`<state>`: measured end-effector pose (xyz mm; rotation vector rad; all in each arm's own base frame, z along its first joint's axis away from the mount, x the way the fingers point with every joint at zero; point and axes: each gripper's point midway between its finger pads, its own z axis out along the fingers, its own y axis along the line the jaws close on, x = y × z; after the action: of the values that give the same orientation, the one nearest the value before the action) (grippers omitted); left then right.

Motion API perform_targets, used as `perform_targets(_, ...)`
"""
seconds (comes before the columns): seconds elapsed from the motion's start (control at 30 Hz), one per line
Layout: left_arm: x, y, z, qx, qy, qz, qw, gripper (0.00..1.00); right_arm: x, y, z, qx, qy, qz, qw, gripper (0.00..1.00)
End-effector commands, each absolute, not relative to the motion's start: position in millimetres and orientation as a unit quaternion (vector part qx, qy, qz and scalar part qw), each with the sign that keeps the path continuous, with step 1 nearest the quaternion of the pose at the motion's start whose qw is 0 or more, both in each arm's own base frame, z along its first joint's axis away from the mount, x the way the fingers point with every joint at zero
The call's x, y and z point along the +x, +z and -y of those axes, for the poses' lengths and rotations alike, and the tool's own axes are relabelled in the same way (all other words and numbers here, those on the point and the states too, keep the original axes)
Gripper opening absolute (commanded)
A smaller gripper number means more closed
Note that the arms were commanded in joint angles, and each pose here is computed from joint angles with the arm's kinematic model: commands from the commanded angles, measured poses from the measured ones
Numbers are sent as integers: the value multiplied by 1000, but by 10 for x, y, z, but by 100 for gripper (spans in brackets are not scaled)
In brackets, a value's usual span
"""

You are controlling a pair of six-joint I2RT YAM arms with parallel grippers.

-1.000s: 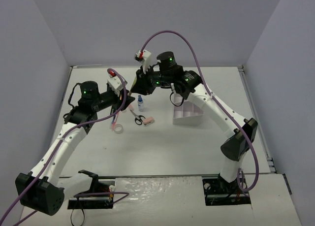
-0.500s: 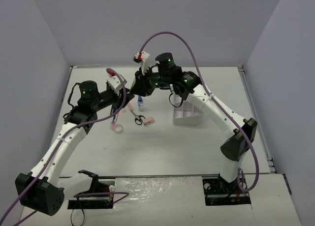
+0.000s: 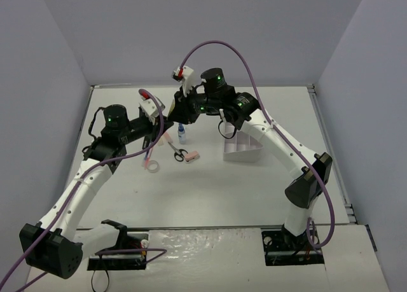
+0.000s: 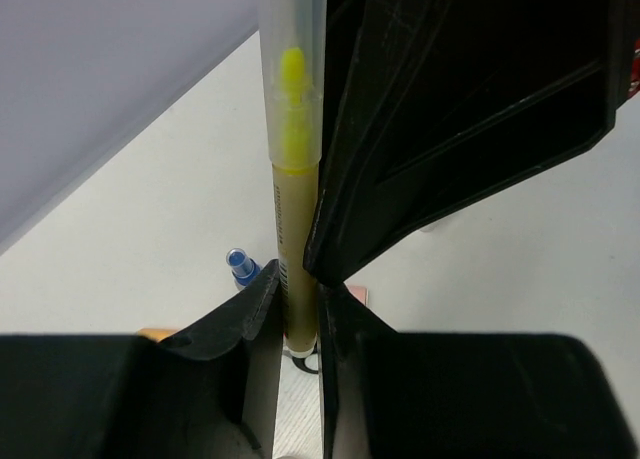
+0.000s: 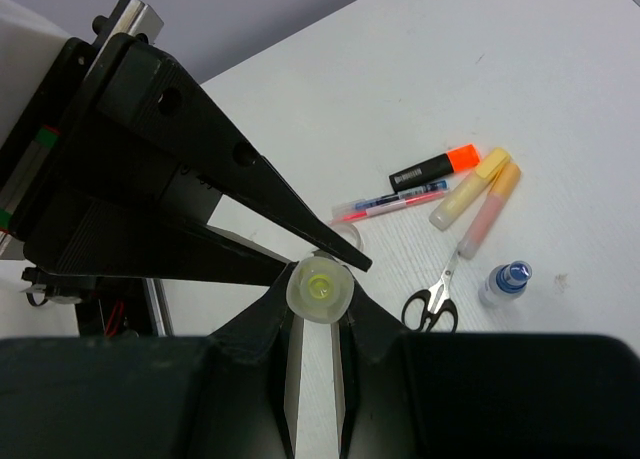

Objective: Sort the stationery into containers

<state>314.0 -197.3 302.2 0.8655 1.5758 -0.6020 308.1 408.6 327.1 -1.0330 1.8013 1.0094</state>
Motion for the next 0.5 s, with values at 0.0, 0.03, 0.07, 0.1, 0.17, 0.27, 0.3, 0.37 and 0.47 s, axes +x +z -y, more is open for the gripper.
perform_targets(0.0,3110,3627,1999,367,-261,-619,643,0,2931,3770,-4087,-422,424,-665,448,0)
perform_targets(0.03,3103,3638,2001,363,-264,-620,644,0,2931,3775,-4088,-422,424,-664,449,0)
perform_targets(0.07,3098,3645,2003,360,-267,-620,644,0,2930,3782,-4089,-423,424,-663,449,0)
perform_targets(0.1,3097,3653,2004,357,-269,-619,645,0,2926,3790,-4088,-423,425,-662,450,0)
perform_targets(0.17,3088,3657,2003,350,-274,-620,646,0,2930,3794,-4086,-422,425,-662,450,0)
perform_targets(0.27,3119,3711,1961,327,-269,-616,664,0,2924,3784,-4088,-422,425,-664,448,11)
perform_targets(0.3,3132,3735,1941,318,-266,-615,670,0,2924,3779,-4088,-421,426,-665,447,18)
perform_targets(0.37,3146,3749,1910,300,-267,-619,675,0,2926,3790,-4083,-419,427,-665,447,29)
perform_targets(0.47,3150,3755,1885,293,-262,-619,680,0,2926,3828,-4075,-417,428,-664,450,42)
